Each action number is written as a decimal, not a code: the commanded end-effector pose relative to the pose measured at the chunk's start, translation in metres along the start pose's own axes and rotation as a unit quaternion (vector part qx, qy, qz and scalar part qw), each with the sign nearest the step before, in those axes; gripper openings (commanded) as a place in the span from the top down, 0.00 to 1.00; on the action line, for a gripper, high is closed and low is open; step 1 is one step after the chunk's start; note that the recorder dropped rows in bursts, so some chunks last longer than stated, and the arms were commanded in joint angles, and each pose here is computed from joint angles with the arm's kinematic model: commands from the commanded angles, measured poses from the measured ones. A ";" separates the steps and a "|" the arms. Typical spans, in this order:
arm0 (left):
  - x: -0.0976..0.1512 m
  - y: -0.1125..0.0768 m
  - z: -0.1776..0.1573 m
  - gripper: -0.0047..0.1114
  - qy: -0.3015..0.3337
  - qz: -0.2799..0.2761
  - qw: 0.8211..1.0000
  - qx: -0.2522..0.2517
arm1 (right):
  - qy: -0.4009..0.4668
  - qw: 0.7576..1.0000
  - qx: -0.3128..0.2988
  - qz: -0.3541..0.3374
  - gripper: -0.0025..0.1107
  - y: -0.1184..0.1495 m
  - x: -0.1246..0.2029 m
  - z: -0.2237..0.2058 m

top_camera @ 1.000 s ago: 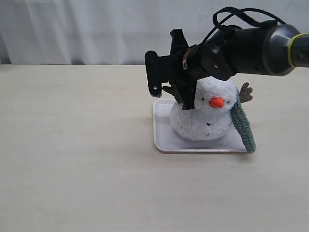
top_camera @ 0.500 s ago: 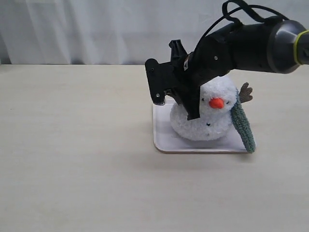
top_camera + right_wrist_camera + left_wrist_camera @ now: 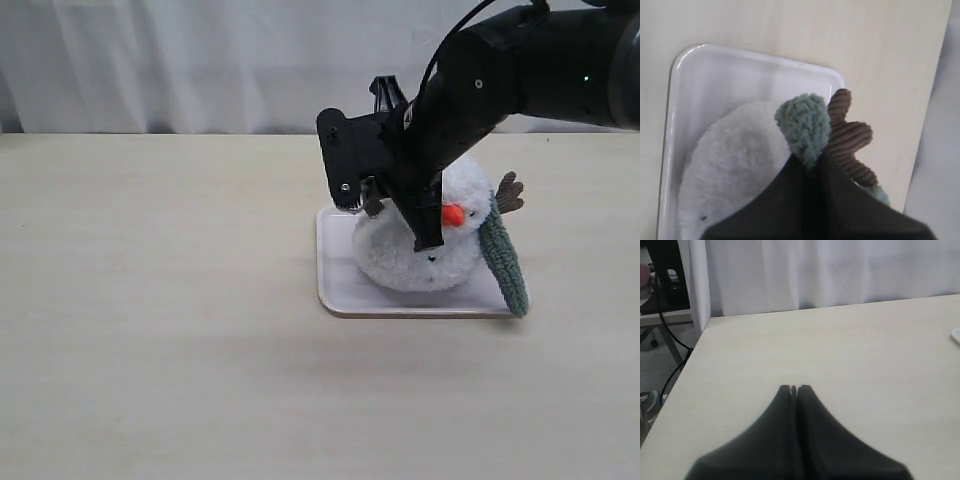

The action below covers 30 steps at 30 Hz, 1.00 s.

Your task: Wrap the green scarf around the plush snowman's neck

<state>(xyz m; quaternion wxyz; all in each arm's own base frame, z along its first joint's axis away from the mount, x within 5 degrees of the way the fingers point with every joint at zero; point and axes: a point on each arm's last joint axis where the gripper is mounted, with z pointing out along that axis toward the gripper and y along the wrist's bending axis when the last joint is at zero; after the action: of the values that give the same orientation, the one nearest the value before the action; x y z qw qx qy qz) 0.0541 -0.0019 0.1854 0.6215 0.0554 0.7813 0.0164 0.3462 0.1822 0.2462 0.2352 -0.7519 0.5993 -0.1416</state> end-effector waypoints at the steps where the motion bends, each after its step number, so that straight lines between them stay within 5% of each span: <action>1: 0.000 0.000 0.000 0.96 -0.004 -0.001 1.000 0.003 | -0.008 1.000 -0.019 0.000 0.94 0.008 0.000 0.002; 30: 0.000 0.000 0.000 0.96 -0.004 -0.001 1.000 0.003 | -0.066 0.996 -0.059 0.002 0.94 0.025 -0.012 0.044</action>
<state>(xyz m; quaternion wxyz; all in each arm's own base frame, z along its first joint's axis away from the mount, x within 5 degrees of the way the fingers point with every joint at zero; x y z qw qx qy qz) 0.0541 -0.0019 0.1854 0.6215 0.0554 0.7813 0.0164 0.3452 0.1932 0.1972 0.2153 -0.7691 0.5971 -0.0744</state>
